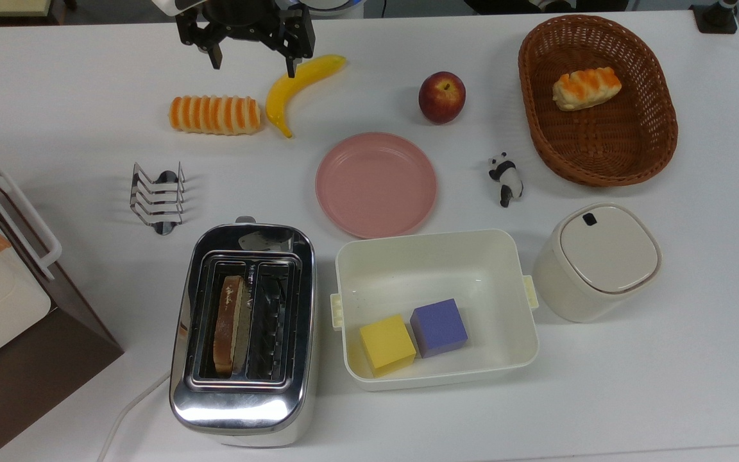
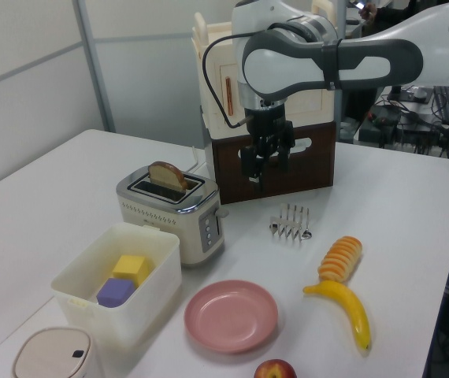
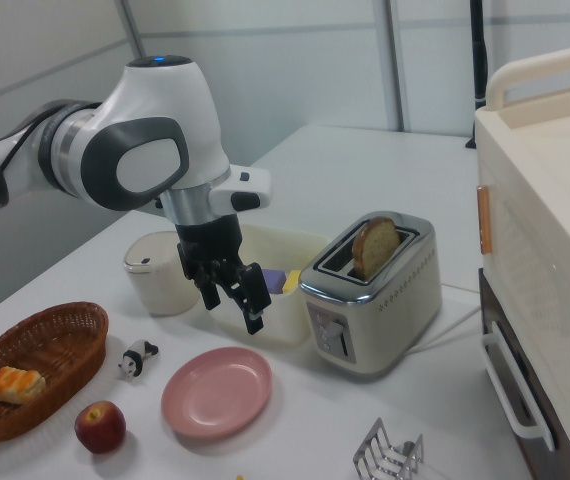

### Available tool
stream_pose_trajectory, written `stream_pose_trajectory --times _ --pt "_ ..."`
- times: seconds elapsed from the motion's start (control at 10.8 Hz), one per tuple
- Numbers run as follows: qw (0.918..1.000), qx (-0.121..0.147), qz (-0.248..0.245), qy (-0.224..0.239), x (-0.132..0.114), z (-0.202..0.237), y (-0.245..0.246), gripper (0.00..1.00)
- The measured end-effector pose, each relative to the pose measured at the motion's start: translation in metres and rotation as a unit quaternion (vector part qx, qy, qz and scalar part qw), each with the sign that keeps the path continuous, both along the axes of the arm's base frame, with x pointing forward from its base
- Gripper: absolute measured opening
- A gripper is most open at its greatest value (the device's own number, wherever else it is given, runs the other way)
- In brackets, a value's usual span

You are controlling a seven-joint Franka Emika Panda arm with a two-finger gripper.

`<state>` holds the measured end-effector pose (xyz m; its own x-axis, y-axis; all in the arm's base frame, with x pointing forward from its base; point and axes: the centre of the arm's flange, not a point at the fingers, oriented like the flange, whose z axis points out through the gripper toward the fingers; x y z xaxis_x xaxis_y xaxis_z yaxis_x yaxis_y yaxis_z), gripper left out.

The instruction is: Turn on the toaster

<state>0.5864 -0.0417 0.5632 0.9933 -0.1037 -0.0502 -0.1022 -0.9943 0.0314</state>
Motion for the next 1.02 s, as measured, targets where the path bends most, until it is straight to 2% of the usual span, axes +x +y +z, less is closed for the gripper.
stream_pose_trajectory --times 1.02 --pt "1.0000 -0.001 -0.005 -0.003 -0.0001 0.0032 -0.0056 1.00"
